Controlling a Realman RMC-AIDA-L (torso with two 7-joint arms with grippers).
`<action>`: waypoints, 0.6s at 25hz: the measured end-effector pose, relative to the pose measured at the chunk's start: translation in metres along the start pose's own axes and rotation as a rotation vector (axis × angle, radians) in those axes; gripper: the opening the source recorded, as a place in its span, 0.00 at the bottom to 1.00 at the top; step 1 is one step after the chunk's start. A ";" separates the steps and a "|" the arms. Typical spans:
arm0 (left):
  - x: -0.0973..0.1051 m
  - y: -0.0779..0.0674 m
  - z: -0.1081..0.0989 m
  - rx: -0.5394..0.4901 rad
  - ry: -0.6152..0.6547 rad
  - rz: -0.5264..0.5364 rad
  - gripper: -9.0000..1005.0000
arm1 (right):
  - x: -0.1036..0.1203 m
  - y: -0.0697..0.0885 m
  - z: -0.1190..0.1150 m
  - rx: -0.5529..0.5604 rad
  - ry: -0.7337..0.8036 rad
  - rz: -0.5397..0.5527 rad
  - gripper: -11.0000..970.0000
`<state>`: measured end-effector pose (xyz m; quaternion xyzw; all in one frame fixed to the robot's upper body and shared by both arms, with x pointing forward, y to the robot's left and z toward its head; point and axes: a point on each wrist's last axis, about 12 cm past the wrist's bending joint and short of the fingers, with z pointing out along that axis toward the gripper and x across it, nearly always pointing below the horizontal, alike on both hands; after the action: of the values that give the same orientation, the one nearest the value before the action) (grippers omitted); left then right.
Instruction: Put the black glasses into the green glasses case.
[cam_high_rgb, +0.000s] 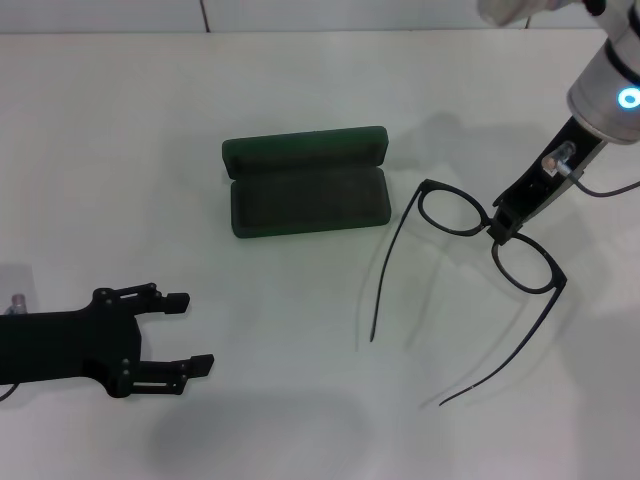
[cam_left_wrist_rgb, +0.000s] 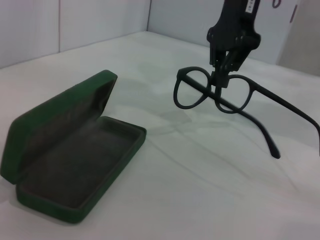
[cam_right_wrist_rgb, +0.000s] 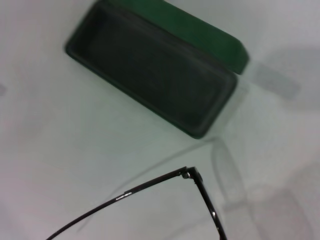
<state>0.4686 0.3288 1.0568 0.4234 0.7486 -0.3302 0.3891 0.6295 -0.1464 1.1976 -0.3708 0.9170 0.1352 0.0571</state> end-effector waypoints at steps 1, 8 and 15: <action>0.000 0.000 0.000 0.001 0.000 -0.009 0.86 | 0.001 -0.001 -0.002 -0.019 -0.008 0.000 0.05; -0.002 -0.002 0.000 0.022 -0.008 -0.024 0.86 | 0.008 -0.007 -0.012 -0.118 -0.123 -0.007 0.05; -0.003 -0.002 0.010 0.042 -0.026 -0.049 0.86 | 0.015 -0.021 -0.016 -0.134 -0.346 -0.050 0.05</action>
<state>0.4709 0.3184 1.0545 0.4087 0.7464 -0.3608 0.3817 0.6338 -0.1756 1.2057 -0.3677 0.8729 0.2563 0.1926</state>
